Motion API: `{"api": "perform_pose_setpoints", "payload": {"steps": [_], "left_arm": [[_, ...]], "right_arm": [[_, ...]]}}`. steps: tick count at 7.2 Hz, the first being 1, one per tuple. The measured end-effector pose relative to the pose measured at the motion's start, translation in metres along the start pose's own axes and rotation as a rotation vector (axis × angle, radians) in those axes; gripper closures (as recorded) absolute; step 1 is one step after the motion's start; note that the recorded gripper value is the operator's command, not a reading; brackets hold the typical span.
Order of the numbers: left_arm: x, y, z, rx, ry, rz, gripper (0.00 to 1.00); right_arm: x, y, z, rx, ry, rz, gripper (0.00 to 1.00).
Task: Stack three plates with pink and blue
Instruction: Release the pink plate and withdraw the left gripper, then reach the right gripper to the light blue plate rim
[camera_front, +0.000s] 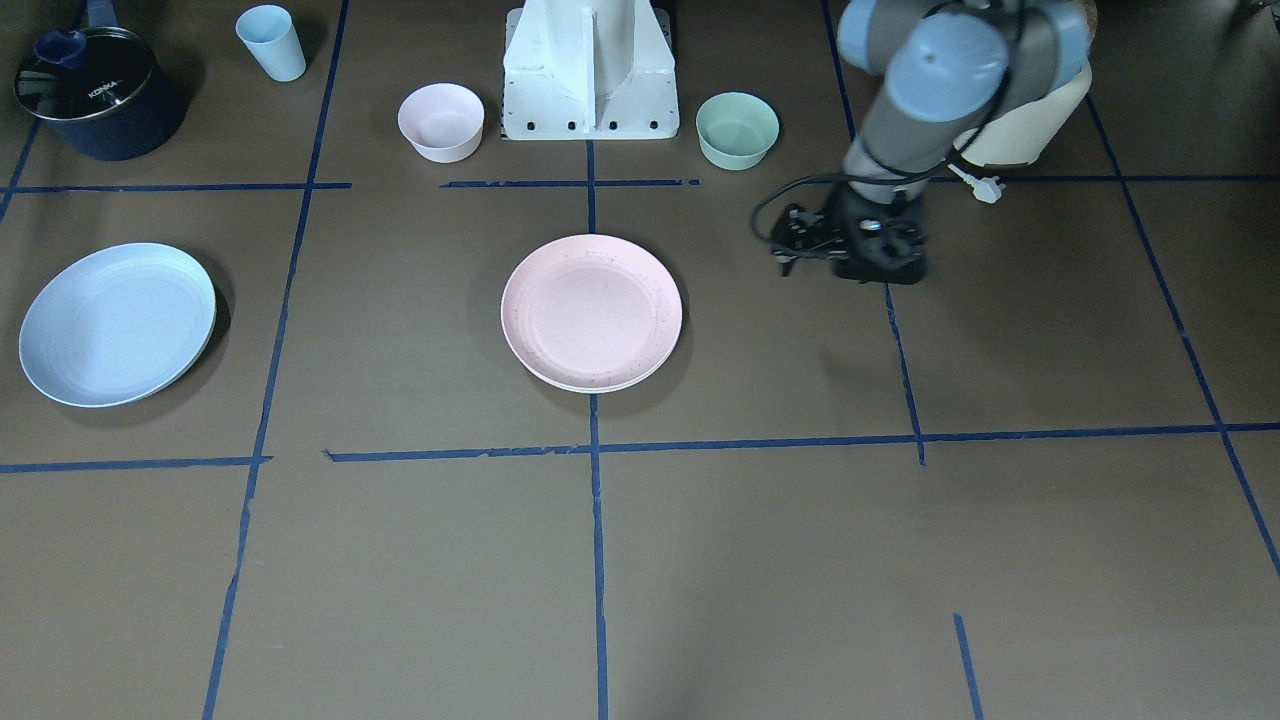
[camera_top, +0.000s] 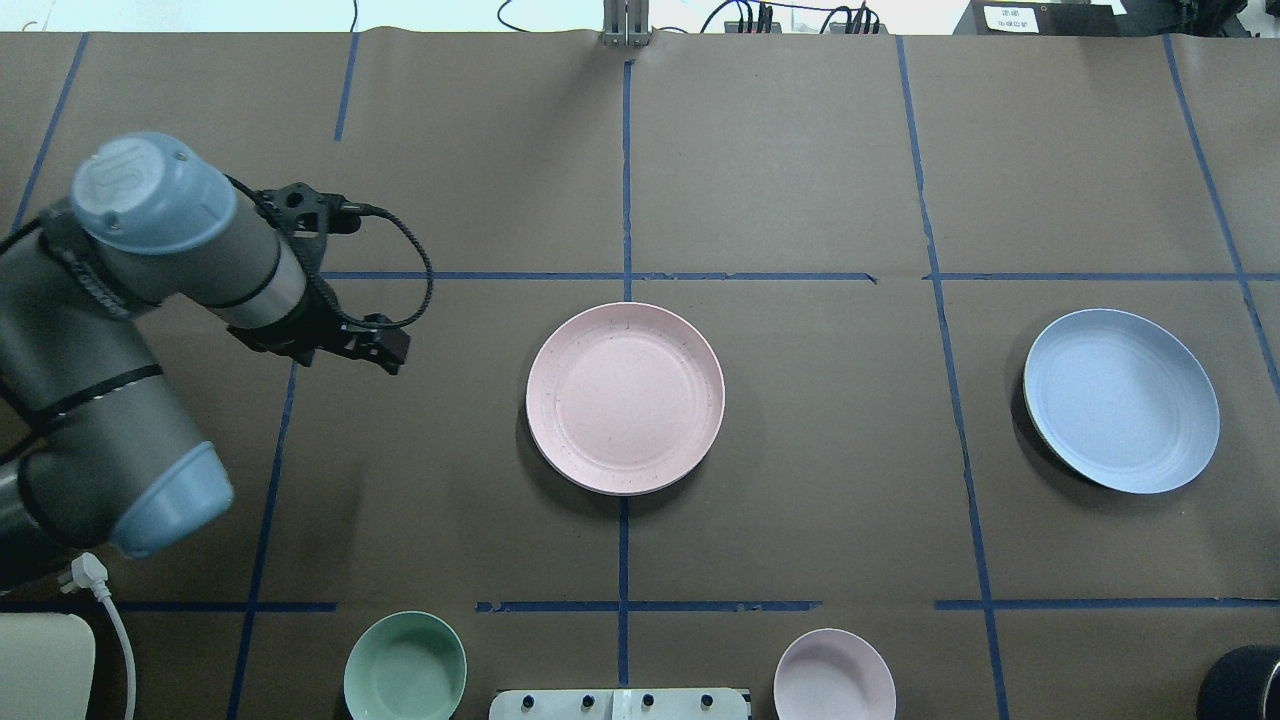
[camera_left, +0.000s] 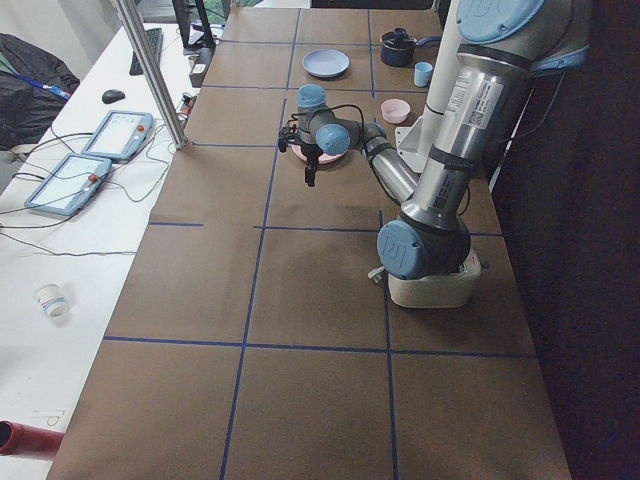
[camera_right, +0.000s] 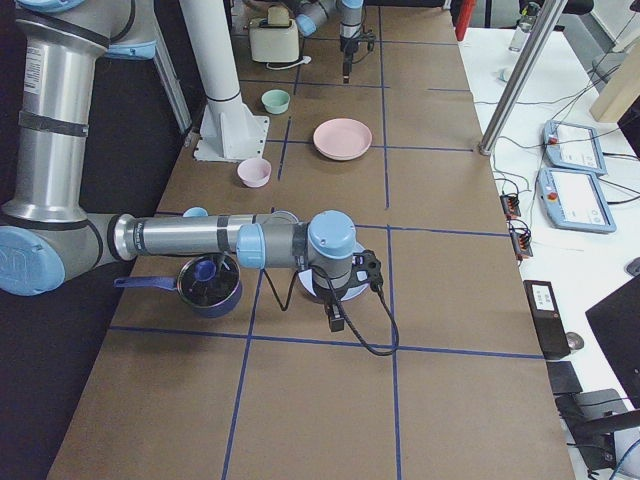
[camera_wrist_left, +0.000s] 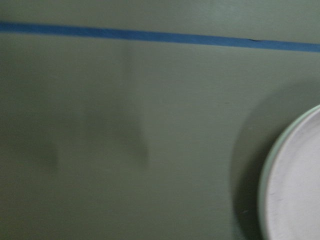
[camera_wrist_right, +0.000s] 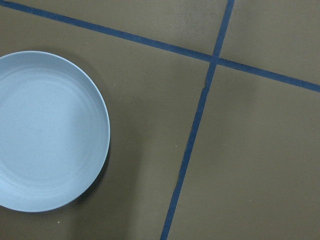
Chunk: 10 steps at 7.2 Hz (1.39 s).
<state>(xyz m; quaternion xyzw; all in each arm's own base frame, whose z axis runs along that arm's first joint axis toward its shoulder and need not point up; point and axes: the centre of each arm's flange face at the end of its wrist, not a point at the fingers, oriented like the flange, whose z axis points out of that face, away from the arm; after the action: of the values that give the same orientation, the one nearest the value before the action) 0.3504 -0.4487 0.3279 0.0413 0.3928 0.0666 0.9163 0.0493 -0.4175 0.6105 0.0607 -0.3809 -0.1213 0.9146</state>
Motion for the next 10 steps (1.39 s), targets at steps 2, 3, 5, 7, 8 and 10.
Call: {"api": "perform_pose_setpoints", "payload": {"steps": [2,3,5,7,8,10], "left_arm": [[-0.137,0.014,-0.038,-0.022,-0.066,0.074,0.0],[-0.214,0.021,-0.061,-0.036,-0.053,0.101,0.0],[-0.376,0.054,-0.092,-0.033,-0.024,0.09,0.0],[-0.474,0.117,-0.085,-0.051,-0.002,0.034,0.0],[-0.491,0.137,-0.078,-0.059,0.028,0.006,0.0],[-0.498,0.147,-0.072,-0.06,0.074,-0.018,0.0]], "right_arm": [[-0.01,-0.016,-0.003,0.014,-0.024,0.009,0.0],[-0.018,-0.025,-0.003,0.014,-0.031,0.016,0.0],[-0.038,-0.042,-0.002,0.013,-0.038,0.031,0.0],[-0.064,-0.052,0.004,0.003,-0.046,0.079,0.0],[-0.085,-0.058,0.016,0.004,-0.054,0.114,0.0],[-0.13,-0.055,0.055,0.051,-0.072,0.208,0.0]]}}
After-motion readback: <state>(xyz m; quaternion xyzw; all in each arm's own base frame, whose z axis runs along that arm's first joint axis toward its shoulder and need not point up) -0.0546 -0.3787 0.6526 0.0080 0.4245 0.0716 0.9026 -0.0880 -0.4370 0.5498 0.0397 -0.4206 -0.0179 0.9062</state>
